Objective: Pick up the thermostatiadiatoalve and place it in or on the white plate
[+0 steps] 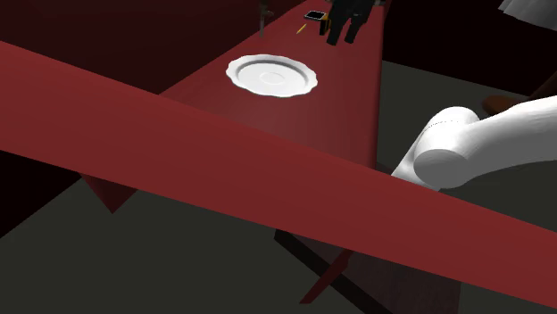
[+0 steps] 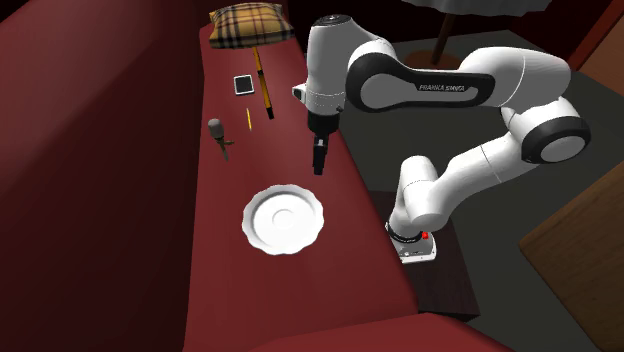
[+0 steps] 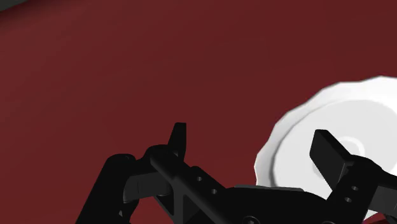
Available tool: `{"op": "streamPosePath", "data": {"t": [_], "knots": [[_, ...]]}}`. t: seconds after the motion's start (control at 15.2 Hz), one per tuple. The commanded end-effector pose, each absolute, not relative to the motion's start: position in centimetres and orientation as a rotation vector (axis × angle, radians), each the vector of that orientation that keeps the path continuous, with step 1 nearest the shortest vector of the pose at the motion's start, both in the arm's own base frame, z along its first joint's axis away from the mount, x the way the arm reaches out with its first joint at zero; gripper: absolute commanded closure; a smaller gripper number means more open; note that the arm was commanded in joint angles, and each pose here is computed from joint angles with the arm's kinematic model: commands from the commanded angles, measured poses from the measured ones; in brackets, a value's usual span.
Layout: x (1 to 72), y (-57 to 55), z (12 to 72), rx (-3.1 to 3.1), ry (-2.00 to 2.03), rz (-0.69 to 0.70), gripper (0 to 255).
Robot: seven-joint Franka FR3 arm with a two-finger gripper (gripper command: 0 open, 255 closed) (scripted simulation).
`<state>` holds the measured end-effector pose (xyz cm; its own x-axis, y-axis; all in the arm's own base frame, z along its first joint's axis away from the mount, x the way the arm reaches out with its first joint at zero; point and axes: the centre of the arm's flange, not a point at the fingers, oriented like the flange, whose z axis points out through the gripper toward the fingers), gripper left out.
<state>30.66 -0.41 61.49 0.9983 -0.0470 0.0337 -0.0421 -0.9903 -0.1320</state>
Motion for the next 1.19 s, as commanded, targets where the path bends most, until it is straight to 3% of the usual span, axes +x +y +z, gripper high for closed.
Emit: {"op": "streamPosePath", "data": {"t": [0.0, 1.12], "knots": [[30.7, -0.4, 61.5, -3.009, 0.067, -0.055, 0], [50.9, -7.2, 63.5, -3.005, -0.193, -0.169, 0]]}}
